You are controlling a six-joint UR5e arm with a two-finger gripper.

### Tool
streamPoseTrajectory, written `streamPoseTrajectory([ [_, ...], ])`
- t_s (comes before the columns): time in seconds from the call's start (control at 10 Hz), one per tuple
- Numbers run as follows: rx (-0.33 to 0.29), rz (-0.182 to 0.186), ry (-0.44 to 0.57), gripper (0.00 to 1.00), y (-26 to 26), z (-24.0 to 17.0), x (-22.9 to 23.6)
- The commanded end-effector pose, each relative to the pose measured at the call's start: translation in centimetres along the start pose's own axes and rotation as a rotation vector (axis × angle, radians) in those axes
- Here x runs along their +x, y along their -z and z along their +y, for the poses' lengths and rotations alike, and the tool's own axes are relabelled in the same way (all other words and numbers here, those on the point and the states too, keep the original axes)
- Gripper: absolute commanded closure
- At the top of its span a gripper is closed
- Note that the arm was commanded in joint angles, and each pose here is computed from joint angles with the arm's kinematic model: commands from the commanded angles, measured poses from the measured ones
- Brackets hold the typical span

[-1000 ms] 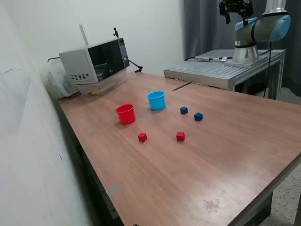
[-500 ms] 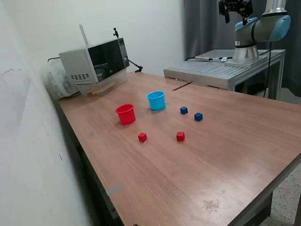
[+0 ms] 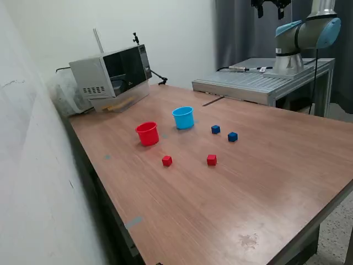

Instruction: Place red objects in the red bin, and blue objects in the blue bin.

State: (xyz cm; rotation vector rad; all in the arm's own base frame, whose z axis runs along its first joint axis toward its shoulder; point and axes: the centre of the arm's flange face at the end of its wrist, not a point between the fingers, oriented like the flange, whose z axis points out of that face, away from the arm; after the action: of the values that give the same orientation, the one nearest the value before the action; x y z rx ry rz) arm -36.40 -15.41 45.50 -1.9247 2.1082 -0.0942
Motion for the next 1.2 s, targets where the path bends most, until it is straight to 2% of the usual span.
streamPoseTrajectory([
  [0.0,-0.218,0.041,-0.018,0.0,2.9,2.4,0.1],
  [0.3,-0.3,0.06,0.006,0.0,1.6,9.2,1.2],
  [0.4,-0.296,0.075,-0.008,0.0,0.1,12.7,-0.5],
  [0.5,-0.304,0.138,0.011,0.0,-1.7,16.3,-0.8],
  [0.7,-0.338,0.171,0.038,0.0,-3.7,20.6,-2.7],
  [0.9,-0.365,0.216,0.018,0.0,-6.0,23.6,-4.7],
  [1.0,-0.371,0.216,0.029,0.0,-7.8,25.3,-4.5],
  [1.1,-0.34,0.215,0.035,0.0,-10.8,26.7,-4.0],
])
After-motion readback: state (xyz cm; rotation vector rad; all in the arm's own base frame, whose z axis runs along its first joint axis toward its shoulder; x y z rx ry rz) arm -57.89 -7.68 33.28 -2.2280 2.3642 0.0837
